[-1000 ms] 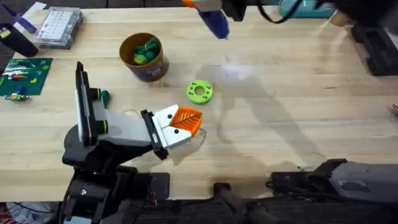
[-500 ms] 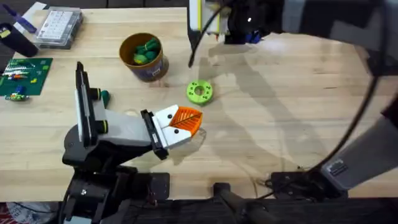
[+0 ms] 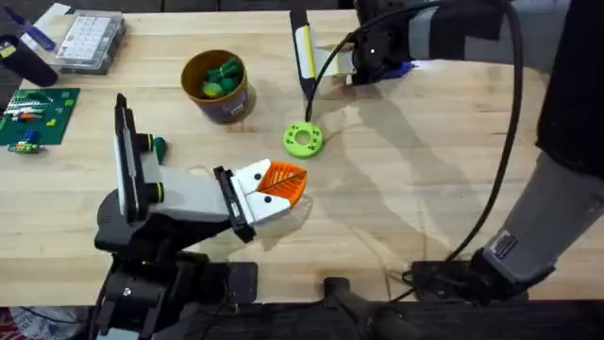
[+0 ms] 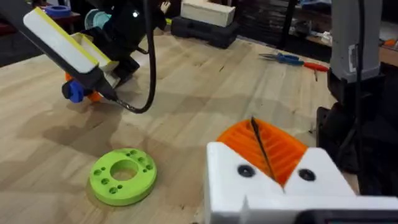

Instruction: Pick up the gripper from the table and insert it into the empty holder that is missing its gripper. Then pick up a screw, insert it into the mounting hole, and use the screwdriver to tighten it. Finally, clean up the table by picking up the vegetable and placing it into the bucket.

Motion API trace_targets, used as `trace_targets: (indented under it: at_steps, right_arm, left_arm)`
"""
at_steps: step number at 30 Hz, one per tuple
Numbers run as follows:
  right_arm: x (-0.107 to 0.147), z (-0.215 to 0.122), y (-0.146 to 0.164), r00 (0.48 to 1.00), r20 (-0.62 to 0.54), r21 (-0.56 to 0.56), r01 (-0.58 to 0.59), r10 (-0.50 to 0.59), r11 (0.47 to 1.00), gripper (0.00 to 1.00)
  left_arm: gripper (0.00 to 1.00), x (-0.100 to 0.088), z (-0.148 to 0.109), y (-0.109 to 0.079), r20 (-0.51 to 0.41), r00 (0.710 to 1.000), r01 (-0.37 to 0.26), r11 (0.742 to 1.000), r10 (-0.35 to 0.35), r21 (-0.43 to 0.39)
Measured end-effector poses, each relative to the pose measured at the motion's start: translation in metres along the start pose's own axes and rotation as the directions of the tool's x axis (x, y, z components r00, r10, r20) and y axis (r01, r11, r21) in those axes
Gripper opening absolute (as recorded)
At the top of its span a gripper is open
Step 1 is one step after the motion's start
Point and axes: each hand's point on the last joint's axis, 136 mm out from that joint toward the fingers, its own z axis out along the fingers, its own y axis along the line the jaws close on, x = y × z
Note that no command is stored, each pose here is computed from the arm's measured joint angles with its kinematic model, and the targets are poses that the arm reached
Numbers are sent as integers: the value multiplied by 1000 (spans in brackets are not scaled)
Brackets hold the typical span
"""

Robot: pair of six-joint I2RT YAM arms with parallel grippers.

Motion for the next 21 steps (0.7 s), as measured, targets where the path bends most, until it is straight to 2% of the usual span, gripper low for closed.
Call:
trace_targets:
  at_steps: [5, 6, 9, 12, 13, 15, 16, 18, 21]
  right_arm:
    - [3, 0, 0, 1000, -9, 1, 3, -3, 1000, 44]
    - [3, 0, 0, 1000, -10, -1, 4, -4, 1000, 74]
    - [3, 0, 1, 1000, -11, -6, 5, -5, 1000, 245]
    - [3, 0, 0, 1000, -10, -1, 11, -11, 1000, 467]
    - [3, 0, -2, 1000, -9, 4, 9, -9, 1000, 562]
    - [3, -1, -8, 1000, -10, 21, 10, -10, 1000, 846]
    - [2, -2, -13, 1000, -9, 35, 12, -12, 999, 956]
    - [2, -4, -16, 1000, -9, 40, 11, -11, 999, 992]
    - [2, -4, -13, 1000, -11, 30, 12, -12, 999, 992]
  left_arm:
    - [19, 0, 0, 0, 0, 1000, 0, 1000, 0, 0]
    - [19, 0, 0, 0, 0, 1000, 0, 1000, 0, 0]
    - [19, 0, 0, 0, 0, 1000, 0, 1000, 0, 0]
    - [19, 0, 0, 0, 0, 1000, 0, 1000, 0, 0]
    - [19, 0, 0, 0, 0, 1000, 0, 1000, 0, 0]
    - [19, 0, 0, 0, 0, 1000, 0, 1000, 0, 0]
    - [19, 0, 0, 0, 0, 1000, 0, 1000, 0, 0]
    - [19, 0, 0, 0, 0, 1000, 0, 1000, 0, 0]
    - [19, 0, 0, 0, 0, 1000, 0, 1000, 0, 0]
